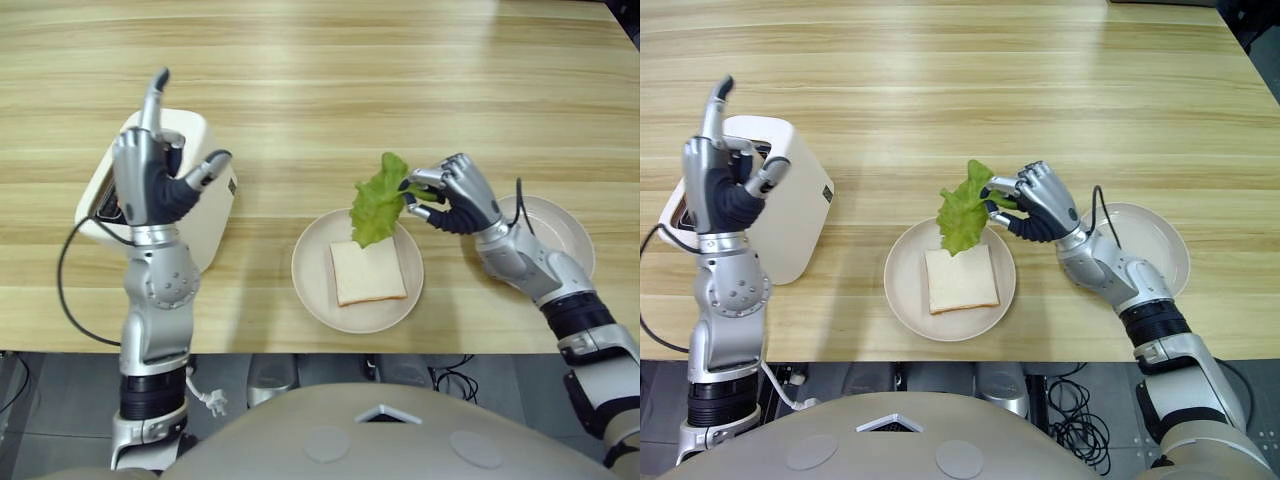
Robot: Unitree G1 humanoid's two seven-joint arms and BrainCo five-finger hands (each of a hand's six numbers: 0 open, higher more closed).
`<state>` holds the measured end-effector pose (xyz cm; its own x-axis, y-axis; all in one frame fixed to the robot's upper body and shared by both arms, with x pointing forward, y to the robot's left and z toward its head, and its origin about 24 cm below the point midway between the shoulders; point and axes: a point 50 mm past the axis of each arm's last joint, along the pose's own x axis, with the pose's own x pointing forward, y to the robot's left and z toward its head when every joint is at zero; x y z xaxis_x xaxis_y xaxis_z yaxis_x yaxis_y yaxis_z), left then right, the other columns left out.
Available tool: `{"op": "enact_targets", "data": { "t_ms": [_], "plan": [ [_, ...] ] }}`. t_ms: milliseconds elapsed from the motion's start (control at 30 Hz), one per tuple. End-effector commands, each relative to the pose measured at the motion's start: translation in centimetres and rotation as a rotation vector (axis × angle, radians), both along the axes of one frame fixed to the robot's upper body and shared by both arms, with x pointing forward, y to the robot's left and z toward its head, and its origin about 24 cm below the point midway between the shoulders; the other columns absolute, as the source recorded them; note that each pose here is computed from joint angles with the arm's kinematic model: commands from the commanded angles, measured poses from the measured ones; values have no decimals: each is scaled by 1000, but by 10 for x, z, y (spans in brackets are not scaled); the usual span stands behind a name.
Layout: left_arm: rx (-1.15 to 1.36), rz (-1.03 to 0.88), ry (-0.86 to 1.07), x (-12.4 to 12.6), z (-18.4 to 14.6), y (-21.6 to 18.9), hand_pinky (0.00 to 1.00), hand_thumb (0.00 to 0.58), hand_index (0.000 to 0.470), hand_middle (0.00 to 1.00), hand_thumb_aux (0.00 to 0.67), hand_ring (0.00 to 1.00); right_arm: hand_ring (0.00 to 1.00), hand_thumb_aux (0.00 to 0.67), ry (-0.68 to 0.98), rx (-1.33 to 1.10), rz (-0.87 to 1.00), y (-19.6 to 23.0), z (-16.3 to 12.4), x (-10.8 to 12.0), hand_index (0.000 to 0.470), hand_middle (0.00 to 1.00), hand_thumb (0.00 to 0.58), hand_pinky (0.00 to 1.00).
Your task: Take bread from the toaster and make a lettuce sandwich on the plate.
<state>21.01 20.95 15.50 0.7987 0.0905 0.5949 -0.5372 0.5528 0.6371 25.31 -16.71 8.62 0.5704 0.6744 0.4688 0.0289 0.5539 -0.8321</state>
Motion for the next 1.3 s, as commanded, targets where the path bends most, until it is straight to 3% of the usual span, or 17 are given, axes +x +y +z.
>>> {"op": "enact_targets", "data": {
  "t_ms": [33,133,200,233,267,500,733,767,800,833,867,900,933,967,1000,1033,1300],
  "plan": [
    [39,37,-51,-10,21,10,1000,0,0,1000,0,1000,1000,670,112,-20,77,10,-11,-7,460,1000,580,1000],
    [73,77,-86,-19,34,17,1000,0,0,1000,0,1000,1000,670,196,-64,124,16,-21,-11,460,1000,580,1000],
    [94,112,-107,-24,41,23,620,0,0,620,0,620,1000,670,255,-111,128,15,-29,-12,460,1000,580,1000],
    [107,135,-114,-26,44,27,373,0,0,373,0,373,1000,670,284,-133,125,13,-34,-13,460,1000,580,1000],
    [118,158,-115,-28,46,32,0,0,0,0,0,0,1000,670,318,-153,123,12,-38,-13,460,1000,580,1000],
    [159,309,-18,-30,36,65,0,0,0,0,0,0,1000,670,396,-262,108,10,-53,-11,460,1000,580,1000],
    [121,327,59,-28,18,72,0,0,0,0,0,0,1000,670,409,-294,87,7,-57,-8,460,1000,580,1000],
    [119,327,61,-28,17,72,0,0,0,0,0,0,1000,552,416,-296,87,7,-57,-8,379,1000,562,1000],
    [117,327,64,-28,16,73,0,0,0,0,0,0,1000,552,421,-297,89,7,-57,-8,379,1000,562,1000],
    [116,328,68,-27,15,73,0,0,0,0,0,0,1000,0,424,-296,88,7,-57,-8,0,1000,0,1000],
    [116,332,77,-27,14,74,0,0,0,0,0,0,1000,0,424,-295,86,7,-57,-8,0,1000,0,1000],
    [117,337,89,-26,13,75,0,0,0,0,0,0,784,0,421,-294,82,7,-56,-7,0,784,0,784],
    [121,344,103,-26,11,77,0,0,0,0,0,0,784,0,416,-292,79,6,-55,-6,0,784,0,784],
    [129,350,122,-26,9,77,0,0,0,0,0,0,357,0,412,-290,75,6,-54,-6,0,357,0,357],
    [139,354,149,-26,6,78,0,0,0,0,0,0,357,0,407,-287,69,5,-52,-5,0,357,0,357],
    [148,358,175,-27,3,79,0,0,0,0,0,0,98,0,400,-284,63,5,-51,-4,0,98,0,98],
    [211,389,380,-30,-22,85,0,0,0,0,0,0,63,0,322,-272,12,-4,-31,7,0,63,0,63]
  ]
}}
